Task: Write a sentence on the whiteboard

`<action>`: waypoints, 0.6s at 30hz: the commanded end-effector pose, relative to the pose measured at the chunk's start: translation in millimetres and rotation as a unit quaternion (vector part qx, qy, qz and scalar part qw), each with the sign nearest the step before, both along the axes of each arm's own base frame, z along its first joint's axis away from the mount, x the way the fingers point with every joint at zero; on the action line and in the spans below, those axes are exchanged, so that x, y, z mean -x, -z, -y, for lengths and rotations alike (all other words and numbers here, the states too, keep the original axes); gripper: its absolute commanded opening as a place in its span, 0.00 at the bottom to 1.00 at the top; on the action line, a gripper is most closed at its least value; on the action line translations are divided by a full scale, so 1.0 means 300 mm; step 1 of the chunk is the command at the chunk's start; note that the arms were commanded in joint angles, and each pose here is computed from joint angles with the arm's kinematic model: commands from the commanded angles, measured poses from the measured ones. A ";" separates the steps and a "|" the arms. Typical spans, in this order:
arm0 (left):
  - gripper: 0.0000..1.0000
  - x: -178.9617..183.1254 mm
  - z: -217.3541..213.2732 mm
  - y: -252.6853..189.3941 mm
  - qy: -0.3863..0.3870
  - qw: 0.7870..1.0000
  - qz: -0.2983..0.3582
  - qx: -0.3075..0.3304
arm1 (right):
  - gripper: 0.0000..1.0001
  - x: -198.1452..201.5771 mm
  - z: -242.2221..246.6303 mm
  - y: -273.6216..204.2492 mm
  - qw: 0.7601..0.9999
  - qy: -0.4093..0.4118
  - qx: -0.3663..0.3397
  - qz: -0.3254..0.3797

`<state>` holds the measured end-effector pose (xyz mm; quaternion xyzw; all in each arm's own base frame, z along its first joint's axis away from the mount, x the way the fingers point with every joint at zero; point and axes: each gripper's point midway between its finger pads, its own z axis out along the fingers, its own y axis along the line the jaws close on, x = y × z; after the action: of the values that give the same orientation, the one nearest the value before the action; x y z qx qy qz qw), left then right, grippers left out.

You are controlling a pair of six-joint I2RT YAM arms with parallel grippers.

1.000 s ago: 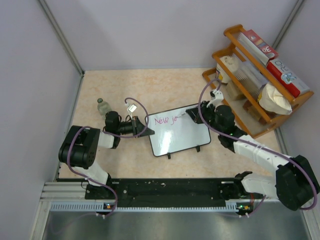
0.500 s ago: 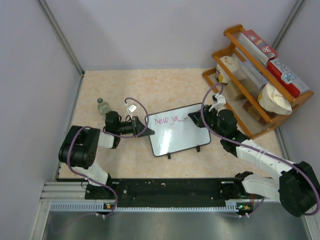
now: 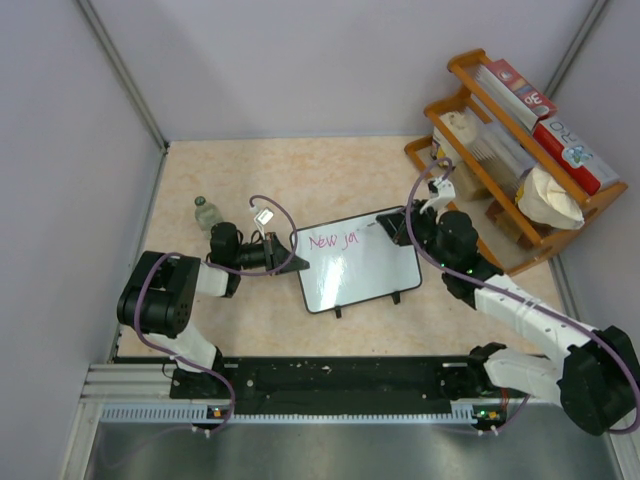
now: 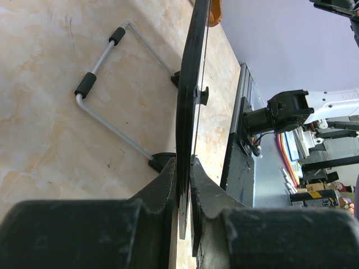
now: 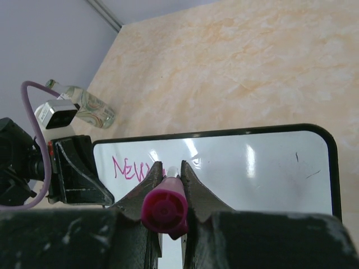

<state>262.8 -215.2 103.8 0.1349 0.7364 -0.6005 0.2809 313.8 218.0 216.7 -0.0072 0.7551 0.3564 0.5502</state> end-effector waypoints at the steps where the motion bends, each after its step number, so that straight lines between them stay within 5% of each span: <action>1: 0.00 -0.002 -0.003 0.010 -0.005 1.000 0.005 -0.002 | 0.00 -0.049 0.004 -0.091 0.999 0.015 -0.008 0.036; 18: 0.00 -0.002 -0.004 0.010 -0.006 1.000 0.004 -0.002 | 0.00 -0.039 0.019 0.034 1.000 0.019 0.020 0.004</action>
<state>262.8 -215.2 103.9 0.1349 0.7363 -0.6006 0.2810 321.6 217.7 206.3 -0.0039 0.7644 0.3411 0.5471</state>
